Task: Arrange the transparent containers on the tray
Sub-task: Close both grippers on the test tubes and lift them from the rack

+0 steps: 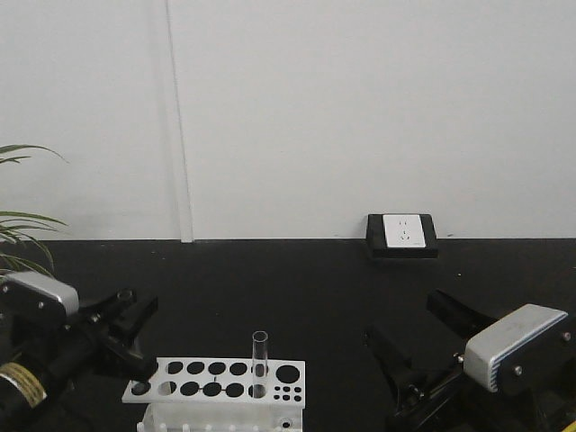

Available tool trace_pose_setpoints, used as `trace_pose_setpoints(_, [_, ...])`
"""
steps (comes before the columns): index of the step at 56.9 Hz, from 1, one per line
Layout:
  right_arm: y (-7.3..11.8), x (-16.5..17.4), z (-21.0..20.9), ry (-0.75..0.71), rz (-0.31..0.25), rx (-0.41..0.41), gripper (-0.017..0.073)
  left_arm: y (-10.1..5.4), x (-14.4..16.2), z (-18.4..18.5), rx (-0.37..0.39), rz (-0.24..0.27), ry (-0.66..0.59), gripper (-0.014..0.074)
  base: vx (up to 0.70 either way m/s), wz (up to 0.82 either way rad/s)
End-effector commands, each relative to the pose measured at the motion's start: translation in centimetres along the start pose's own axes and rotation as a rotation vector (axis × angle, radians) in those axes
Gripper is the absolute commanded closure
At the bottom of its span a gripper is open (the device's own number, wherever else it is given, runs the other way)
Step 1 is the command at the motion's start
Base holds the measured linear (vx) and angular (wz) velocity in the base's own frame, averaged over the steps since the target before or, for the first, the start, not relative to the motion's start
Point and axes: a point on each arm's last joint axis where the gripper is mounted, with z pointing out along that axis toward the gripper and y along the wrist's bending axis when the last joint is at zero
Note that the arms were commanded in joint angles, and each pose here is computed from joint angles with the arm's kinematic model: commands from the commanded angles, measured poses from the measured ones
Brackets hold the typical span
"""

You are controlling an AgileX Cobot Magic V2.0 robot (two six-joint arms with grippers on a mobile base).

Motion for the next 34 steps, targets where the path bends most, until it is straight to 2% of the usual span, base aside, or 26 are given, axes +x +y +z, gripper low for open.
trace_pose_setpoints(1, [-0.1, -2.1, 0.1, -0.132, -0.017, 0.002, 0.0008, -0.4, -6.0, -0.7, 0.008, 0.071, -0.132, 0.0599, 0.00, 0.00])
trace_pose_setpoints(4, [-0.1, -2.1, 0.1, -0.127, -0.010, 0.000, 0.0008, -0.5, -7.7, -1.2, 0.000, 0.095, -0.128, 0.0599, 0.00, 0.00])
trace_pose_setpoints(10, [0.1, -1.5, 0.2, -0.071, 0.012, -0.018, 0.0008, -0.2, -11.4, -2.3, -0.066, 0.075, -0.077, 0.0599, 0.00, 0.00])
trace_pose_setpoints(17, [0.9, 0.0, 1.2, -0.004, -0.008, -0.104, 0.0008, -0.1, -13.8, -3.8, -0.121, 0.086, -0.055, 0.0599, 0.00, 0.00])
trace_pose_setpoints(22, [1.4, 0.9, 2.6, 0.015, 0.019, -0.167, 0.0008, -0.2, -14.5, -4.5, -0.128, 0.088, -0.073, 0.0599, 0.00, 0.00])
trace_pose_setpoints(29, [1.8, 1.7, 5.0, -0.004, 0.057, -0.226, 0.0008, -0.4, -15.2, -5.1, -0.127, 0.045, -0.099, 0.0599, 0.00, 0.00])
trace_pose_setpoints(34, [2.1, 2.2, 6.5, -0.019, 0.061, -0.267, 0.0008, -0.5, -15.6, -5.6, -0.124, 0.012, -0.117, 0.0599, 0.00, 0.00])
